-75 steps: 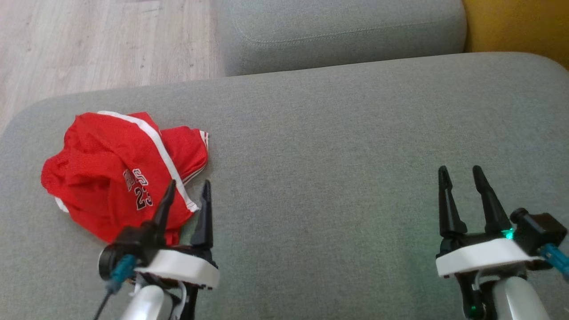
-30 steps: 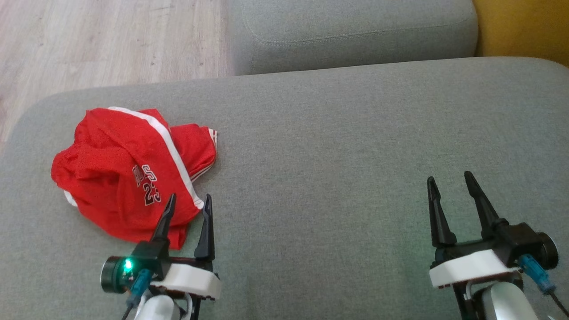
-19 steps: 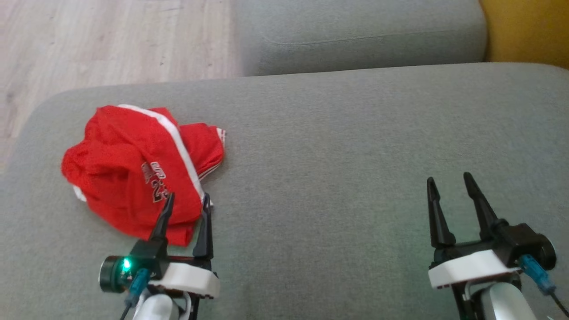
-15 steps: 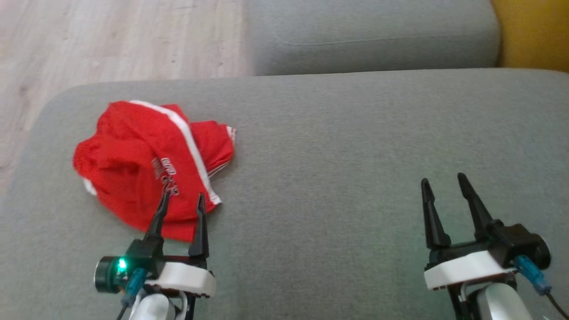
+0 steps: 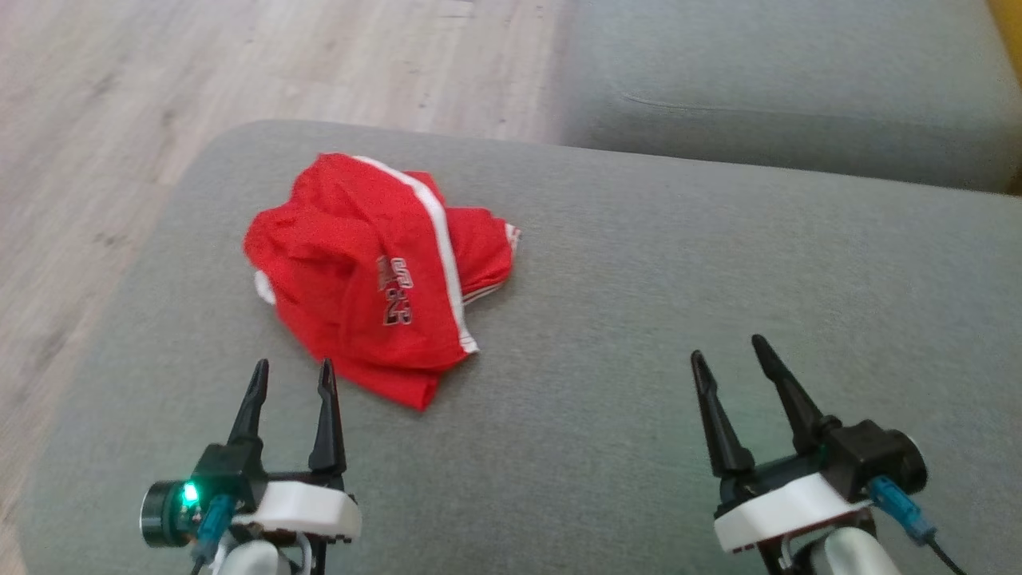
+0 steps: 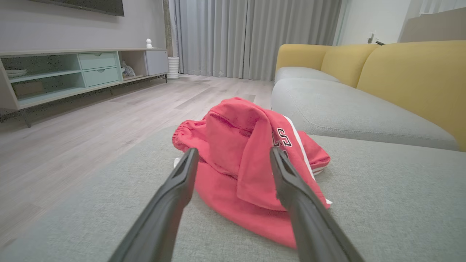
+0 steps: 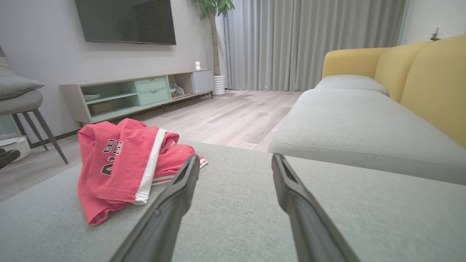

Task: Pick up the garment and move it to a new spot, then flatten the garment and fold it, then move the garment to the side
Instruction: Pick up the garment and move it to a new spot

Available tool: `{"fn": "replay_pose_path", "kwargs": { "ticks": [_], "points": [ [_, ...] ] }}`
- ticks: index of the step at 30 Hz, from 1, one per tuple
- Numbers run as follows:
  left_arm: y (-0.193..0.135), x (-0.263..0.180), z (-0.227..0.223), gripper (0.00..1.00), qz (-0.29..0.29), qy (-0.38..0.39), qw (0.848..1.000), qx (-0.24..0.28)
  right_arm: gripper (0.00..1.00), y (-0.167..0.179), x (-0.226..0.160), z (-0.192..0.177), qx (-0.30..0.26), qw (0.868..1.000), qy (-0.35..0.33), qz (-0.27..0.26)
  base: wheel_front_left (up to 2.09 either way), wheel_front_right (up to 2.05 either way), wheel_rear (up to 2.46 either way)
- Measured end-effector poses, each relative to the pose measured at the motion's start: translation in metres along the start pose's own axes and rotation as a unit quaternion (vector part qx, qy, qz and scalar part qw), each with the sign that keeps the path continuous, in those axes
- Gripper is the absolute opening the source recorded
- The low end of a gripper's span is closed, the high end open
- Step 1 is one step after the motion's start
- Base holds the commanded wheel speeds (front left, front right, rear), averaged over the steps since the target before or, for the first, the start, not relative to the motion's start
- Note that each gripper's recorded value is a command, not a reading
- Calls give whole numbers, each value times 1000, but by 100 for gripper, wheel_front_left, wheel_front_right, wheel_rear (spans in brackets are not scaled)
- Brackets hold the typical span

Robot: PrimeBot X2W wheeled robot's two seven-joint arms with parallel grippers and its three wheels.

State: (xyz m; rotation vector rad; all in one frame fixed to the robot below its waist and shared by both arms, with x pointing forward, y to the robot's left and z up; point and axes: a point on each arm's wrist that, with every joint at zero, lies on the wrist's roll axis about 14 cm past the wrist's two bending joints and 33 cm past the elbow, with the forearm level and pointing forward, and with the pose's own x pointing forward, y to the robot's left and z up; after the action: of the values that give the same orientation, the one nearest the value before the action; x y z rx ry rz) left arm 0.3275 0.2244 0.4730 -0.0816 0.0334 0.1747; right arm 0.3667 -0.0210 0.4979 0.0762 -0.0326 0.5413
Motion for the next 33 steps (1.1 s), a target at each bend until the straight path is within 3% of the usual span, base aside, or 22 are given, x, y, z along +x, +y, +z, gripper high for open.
{"fn": "replay_pose_path", "kwargs": {
  "ticks": [10,23,33],
  "points": [
    [29,-19,4,100,44,-9,999,-2,100,39,11,-7,5,998,11,64,0,0,0],
    [27,-20,-3,100,39,3,999,-2,100,46,10,-11,6,997,17,74,0,0,0],
    [-16,85,52,100,-86,-19,992,92,100,13,24,-24,9,999,26,37,0,0,0]
  ]
}}
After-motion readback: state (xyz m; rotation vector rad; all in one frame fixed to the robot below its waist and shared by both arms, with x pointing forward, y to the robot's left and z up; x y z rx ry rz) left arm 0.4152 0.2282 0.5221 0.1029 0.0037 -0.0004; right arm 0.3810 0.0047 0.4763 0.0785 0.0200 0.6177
